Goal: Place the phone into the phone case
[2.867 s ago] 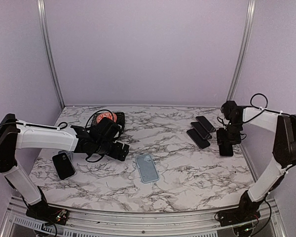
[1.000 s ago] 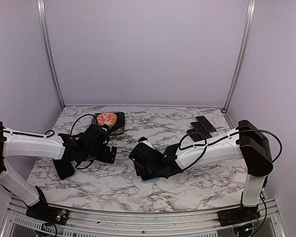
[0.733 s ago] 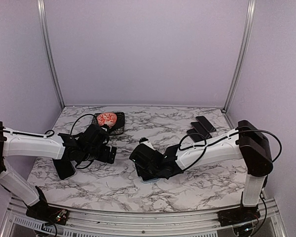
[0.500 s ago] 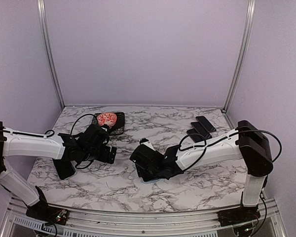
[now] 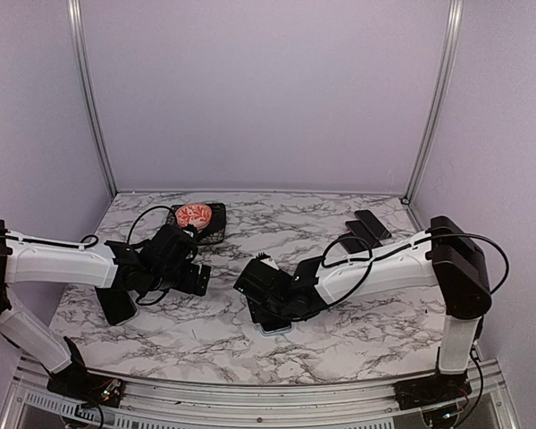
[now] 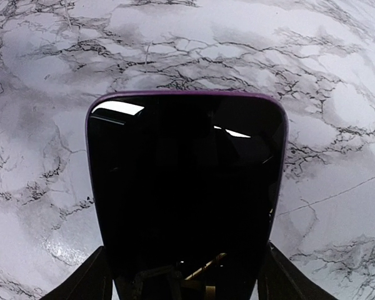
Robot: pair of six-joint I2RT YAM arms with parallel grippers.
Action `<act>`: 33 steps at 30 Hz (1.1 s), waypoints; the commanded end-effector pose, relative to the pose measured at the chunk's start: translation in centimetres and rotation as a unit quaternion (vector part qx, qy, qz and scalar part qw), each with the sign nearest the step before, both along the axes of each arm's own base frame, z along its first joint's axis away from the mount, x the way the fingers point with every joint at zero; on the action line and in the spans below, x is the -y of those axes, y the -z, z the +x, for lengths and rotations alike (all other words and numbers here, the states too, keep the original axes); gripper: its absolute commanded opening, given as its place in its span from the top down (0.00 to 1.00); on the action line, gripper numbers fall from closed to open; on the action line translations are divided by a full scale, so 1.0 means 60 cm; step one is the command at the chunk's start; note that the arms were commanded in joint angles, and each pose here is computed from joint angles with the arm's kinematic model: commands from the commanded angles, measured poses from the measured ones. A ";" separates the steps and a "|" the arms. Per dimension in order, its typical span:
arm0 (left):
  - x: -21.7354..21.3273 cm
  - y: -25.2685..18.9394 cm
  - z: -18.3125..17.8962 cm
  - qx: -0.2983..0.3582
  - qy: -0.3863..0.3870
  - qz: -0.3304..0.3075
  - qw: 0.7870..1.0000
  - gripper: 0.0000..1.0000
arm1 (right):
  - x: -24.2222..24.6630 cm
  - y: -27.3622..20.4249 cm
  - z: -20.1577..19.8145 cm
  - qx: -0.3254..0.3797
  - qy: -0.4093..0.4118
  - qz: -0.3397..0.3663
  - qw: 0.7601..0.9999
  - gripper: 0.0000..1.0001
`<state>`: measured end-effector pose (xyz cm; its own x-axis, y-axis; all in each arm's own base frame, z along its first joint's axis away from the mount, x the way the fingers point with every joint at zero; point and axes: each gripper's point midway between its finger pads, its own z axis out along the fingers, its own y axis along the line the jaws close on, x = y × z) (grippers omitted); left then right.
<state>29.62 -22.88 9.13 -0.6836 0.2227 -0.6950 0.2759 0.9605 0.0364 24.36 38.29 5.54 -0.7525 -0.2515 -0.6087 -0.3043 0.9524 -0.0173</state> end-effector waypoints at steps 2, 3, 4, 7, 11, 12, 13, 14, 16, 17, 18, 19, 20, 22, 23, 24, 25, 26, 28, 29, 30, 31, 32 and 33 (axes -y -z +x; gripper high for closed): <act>-0.007 -0.001 0.002 0.006 -0.003 0.003 1.000 0.01 | 0.029 0.029 -0.020 -0.046 0.028 -0.028 0.998 0.67; -0.006 -0.001 0.002 0.006 -0.003 0.004 1.000 0.01 | 0.031 0.031 -0.020 -0.047 0.029 -0.029 0.998 0.66; -0.006 0.000 0.002 0.006 -0.003 0.004 1.000 0.01 | 0.033 0.032 -0.020 -0.048 0.031 -0.032 0.998 0.65; -0.006 0.002 0.003 0.005 -0.004 0.005 1.000 0.01 | 0.035 0.034 -0.019 -0.050 0.037 -0.038 0.997 0.63; -0.006 0.003 0.002 0.003 -0.003 0.006 1.000 0.01 | 0.045 0.039 -0.019 -0.054 0.047 -0.043 0.997 0.56; -0.006 0.003 0.002 0.003 -0.003 0.006 1.000 0.01 | 0.048 0.041 -0.017 -0.055 0.050 -0.043 0.996 0.52; -0.005 0.003 0.002 0.003 -0.001 0.005 1.000 0.01 | 0.050 0.043 -0.016 -0.057 0.052 -0.044 0.996 0.48; -0.004 0.003 0.003 0.002 -0.001 0.005 1.000 0.01 | 0.052 0.045 -0.014 -0.060 0.055 -0.043 0.996 0.46; -0.002 0.004 0.003 0.000 0.000 0.004 1.000 0.01 | 0.054 0.048 -0.011 -0.064 0.057 -0.042 0.995 0.41; -0.002 0.004 0.003 0.000 0.000 0.004 1.000 0.01 | 0.055 0.049 -0.009 -0.065 0.058 -0.042 0.995 0.38; -0.002 0.004 0.003 -0.001 0.001 0.005 1.000 0.01 | 0.056 0.050 -0.008 -0.067 0.061 -0.041 0.995 0.34; -0.001 0.005 0.003 -0.002 0.002 0.006 1.000 0.01 | 0.058 0.052 -0.007 -0.068 0.063 -0.042 0.995 0.31; -0.002 0.005 0.003 -0.002 0.001 0.008 1.000 0.01 | 0.061 0.054 -0.007 -0.070 0.065 -0.043 0.995 0.26; -0.002 0.003 0.003 -0.001 0.001 0.008 1.000 0.01 | 0.065 0.058 -0.006 -0.072 0.068 -0.045 0.994 0.23; -0.002 0.001 0.003 0.000 0.002 0.008 1.000 0.01 | 0.067 0.059 -0.005 -0.073 0.070 -0.046 0.994 0.22; -0.002 0.000 0.003 0.001 0.002 0.007 1.000 0.01 | 0.068 0.062 -0.004 -0.074 0.072 -0.046 0.994 0.20; -0.002 -0.001 0.003 0.001 0.002 0.007 1.000 0.01 | 0.071 0.063 -0.004 -0.076 0.073 -0.047 0.993 0.19; -0.002 -0.002 0.003 0.002 0.003 0.007 1.000 0.01 | 0.072 0.065 -0.003 -0.079 0.074 -0.047 0.993 0.18; -0.002 -0.006 0.002 0.003 0.004 0.003 1.000 0.01 | 0.072 0.065 -0.002 -0.079 0.074 -0.046 0.993 0.13; 0.001 -0.008 0.000 0.002 0.009 0.001 1.000 0.01 | 0.071 0.063 -0.002 -0.079 0.073 -0.045 0.993 0.10; 0.004 -0.010 -0.001 0.002 0.016 -0.002 1.000 0.01 | 0.070 0.062 -0.001 -0.079 0.073 -0.044 0.993 0.07; 0.009 -0.014 -0.003 0.002 0.025 -0.007 1.000 0.01 | 0.067 0.057 -0.001 -0.078 0.071 -0.039 0.994 0.05; 0.015 -0.016 -0.006 0.001 0.034 -0.008 0.999 0.01 | 0.063 0.051 0.000 -0.076 0.068 -0.033 0.994 0.02; 0.021 -0.019 -0.008 0.001 0.044 -0.009 0.999 0.01 | 0.057 0.043 0.001 -0.075 0.061 -0.027 0.995 0.01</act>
